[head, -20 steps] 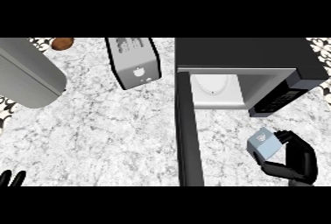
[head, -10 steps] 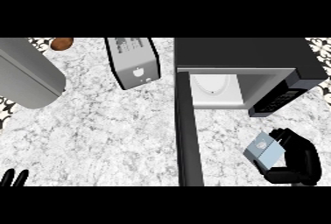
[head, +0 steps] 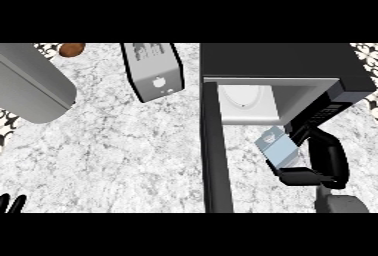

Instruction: Pick up the milk, place it into the microwave and close the microwave

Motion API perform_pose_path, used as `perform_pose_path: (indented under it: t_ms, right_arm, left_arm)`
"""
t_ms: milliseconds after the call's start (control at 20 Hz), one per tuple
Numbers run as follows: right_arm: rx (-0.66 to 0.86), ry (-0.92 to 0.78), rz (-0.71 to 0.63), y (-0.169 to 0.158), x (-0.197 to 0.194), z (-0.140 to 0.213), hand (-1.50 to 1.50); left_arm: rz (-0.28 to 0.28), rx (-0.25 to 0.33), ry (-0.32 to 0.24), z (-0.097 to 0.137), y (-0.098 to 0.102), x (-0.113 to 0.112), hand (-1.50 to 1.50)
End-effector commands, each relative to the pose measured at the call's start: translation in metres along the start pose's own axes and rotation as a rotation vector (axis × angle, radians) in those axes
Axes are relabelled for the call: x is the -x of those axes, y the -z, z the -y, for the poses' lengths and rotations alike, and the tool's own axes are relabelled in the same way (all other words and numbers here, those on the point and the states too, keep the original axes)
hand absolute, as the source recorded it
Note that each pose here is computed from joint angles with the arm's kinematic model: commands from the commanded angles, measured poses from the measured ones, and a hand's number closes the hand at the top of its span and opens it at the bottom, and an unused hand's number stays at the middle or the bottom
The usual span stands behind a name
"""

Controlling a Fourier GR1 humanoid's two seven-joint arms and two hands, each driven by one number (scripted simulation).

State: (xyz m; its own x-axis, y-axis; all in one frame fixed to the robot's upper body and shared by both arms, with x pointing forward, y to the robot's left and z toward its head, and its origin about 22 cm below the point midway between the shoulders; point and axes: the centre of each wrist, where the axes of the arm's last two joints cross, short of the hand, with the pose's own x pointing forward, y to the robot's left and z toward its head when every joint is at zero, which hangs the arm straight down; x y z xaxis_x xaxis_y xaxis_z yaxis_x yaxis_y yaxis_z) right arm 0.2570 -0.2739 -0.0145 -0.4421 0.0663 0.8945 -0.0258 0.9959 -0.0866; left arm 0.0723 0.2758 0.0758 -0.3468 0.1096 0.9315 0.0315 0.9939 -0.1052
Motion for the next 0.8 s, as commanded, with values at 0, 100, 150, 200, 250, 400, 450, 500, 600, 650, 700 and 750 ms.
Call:
perform_pose_path:
  t_ms: [0,100,150,200,250,400,450,500,600,650,700,750]
  right_arm:
    - [0.013,-0.064,-0.039,0.03,0.002,-0.009,1.5]
    - [0.005,-0.058,-0.059,0.036,0.003,-0.015,1.5]
    - [-0.003,-0.075,-0.072,0.066,-0.002,-0.014,1.5]
    - [-0.011,-0.088,-0.069,0.071,0.01,-0.022,1.5]
    - [-0.017,-0.077,-0.079,0.074,0.018,-0.027,1.5]
    - [-0.01,-0.085,-0.087,0.108,0.013,-0.033,1.5]
    - [-0.021,-0.073,-0.095,0.106,0.024,-0.033,1.5]
    - [-0.005,-0.062,-0.083,0.117,0.029,-0.031,1.5]
    - [-0.033,-0.089,-0.089,0.132,0.022,-0.016,1.5]
    - [-0.035,-0.092,-0.085,0.128,0.03,-0.018,1.5]
    - [-0.016,-0.087,-0.095,0.131,0.031,-0.026,1.5]
    - [-0.027,-0.118,-0.076,0.131,0.032,-0.046,1.5]
  left_arm:
    - [-0.005,-0.012,0.008,0.003,0.003,-0.002,-1.5]
    - [-0.002,-0.011,0.006,-0.012,0.002,-0.007,-1.5]
    - [-0.004,-0.003,0.003,0.002,0.004,0.002,-1.5]
    - [0.0,-0.004,0.015,-0.008,0.007,0.002,-1.5]
    - [0.002,-0.005,0.027,-0.01,-0.006,0.008,-1.5]
    - [-0.008,-0.002,-0.002,-0.004,-0.003,-0.002,-1.5]
    - [-0.003,0.003,0.016,-0.026,0.002,0.006,-1.5]
    - [0.003,0.003,-0.003,-0.012,0.002,-0.004,-1.5]
    - [-0.004,0.011,0.009,-0.014,0.007,0.004,-1.5]
    - [-0.002,0.011,-0.006,-0.016,0.004,0.006,-1.5]
    - [-0.002,0.024,-0.007,-0.015,0.007,0.001,-1.5]
    - [-0.006,0.015,-0.027,-0.017,-0.002,0.016,-1.5]
